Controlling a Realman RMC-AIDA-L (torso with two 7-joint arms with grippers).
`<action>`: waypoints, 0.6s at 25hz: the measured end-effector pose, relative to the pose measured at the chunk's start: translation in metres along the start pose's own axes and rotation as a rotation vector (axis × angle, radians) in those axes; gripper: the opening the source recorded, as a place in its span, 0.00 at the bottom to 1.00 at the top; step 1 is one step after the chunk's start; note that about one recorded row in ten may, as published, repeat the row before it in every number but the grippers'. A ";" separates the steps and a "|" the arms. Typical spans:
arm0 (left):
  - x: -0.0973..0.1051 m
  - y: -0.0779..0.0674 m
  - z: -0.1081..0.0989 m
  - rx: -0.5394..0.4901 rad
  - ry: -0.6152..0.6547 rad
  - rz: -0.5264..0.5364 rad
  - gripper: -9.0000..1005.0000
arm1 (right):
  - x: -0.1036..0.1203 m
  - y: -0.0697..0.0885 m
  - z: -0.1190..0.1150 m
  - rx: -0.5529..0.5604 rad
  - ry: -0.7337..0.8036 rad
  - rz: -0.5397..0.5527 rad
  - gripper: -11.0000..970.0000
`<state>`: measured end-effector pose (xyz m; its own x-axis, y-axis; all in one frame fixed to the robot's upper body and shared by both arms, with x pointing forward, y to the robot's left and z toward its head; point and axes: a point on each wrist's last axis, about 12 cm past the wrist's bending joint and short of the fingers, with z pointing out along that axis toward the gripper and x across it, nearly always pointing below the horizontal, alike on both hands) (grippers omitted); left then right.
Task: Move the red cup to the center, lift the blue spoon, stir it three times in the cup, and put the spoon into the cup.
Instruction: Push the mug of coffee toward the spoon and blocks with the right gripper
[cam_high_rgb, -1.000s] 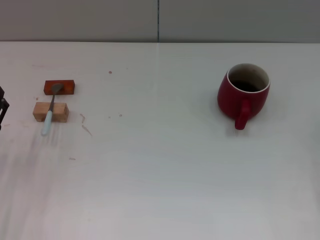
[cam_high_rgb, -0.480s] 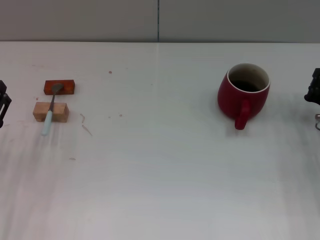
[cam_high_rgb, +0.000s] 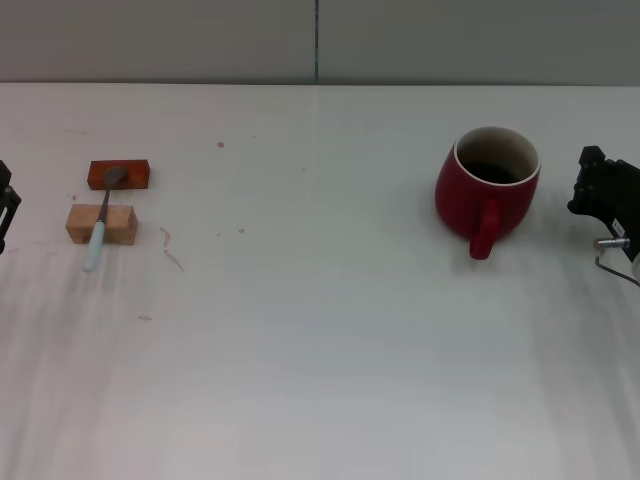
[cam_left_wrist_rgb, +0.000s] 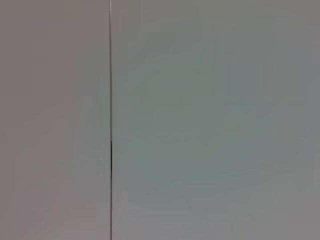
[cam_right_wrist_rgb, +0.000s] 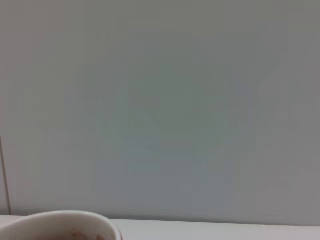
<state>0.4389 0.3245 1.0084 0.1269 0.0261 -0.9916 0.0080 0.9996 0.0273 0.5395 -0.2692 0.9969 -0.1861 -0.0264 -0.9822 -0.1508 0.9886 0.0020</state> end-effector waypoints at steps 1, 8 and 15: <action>0.000 0.000 0.000 -0.001 0.000 0.000 0.82 | 0.000 0.002 0.000 -0.005 0.000 0.003 0.02; 0.000 0.001 -0.001 -0.003 0.000 0.000 0.82 | 0.000 0.011 0.001 -0.050 0.002 -0.005 0.03; 0.000 0.001 -0.002 -0.004 0.000 0.000 0.82 | -0.001 0.019 0.003 -0.084 -0.001 -0.011 0.03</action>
<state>0.4368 0.3253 1.0080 0.1271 0.0265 -0.9915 0.0038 0.9996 0.0272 0.5395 -0.2503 0.9979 -0.1832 -0.0376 -0.9824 -0.2342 0.9722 0.0065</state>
